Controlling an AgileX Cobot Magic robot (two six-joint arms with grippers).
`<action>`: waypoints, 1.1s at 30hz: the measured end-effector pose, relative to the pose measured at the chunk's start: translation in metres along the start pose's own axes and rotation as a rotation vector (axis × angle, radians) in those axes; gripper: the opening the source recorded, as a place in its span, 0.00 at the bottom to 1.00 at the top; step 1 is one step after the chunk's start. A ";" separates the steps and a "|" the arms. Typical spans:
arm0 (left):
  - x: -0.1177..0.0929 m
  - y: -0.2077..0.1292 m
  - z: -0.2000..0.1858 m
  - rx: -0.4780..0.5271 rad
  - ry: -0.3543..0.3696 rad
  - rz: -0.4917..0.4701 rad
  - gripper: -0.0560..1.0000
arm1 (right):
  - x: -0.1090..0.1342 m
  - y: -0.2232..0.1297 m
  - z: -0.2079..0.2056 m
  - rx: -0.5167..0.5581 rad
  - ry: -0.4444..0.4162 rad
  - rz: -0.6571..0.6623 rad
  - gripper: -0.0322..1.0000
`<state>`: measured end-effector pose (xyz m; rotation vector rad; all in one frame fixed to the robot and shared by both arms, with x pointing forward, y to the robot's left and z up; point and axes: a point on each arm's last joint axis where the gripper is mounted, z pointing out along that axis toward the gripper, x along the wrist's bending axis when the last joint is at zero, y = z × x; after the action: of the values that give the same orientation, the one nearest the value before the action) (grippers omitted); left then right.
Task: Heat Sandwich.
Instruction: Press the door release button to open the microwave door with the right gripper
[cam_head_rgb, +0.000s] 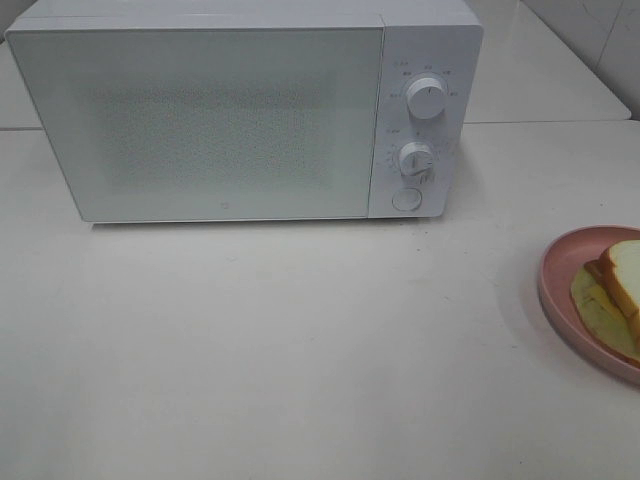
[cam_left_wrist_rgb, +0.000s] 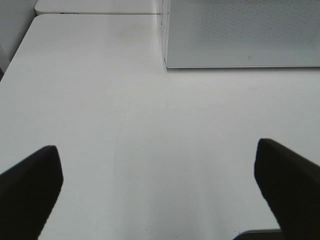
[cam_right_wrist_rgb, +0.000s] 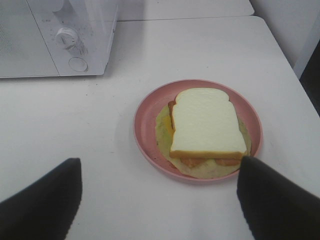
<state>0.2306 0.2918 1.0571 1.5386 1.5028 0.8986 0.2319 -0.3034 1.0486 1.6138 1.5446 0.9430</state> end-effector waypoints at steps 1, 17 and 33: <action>0.000 0.000 0.000 0.000 0.000 0.000 0.99 | 0.000 0.000 0.000 -0.001 0.000 0.000 0.82; 0.000 0.000 0.000 0.000 0.000 0.000 0.99 | 0.004 0.035 0.031 0.098 -0.003 -0.011 0.80; 0.000 0.000 0.000 0.000 0.000 0.000 0.99 | 0.009 0.063 0.081 0.131 0.004 -0.021 0.78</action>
<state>0.2306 0.2918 1.0571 1.5386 1.5028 0.8986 0.3339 -0.2969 1.0639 1.6830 1.6532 0.8492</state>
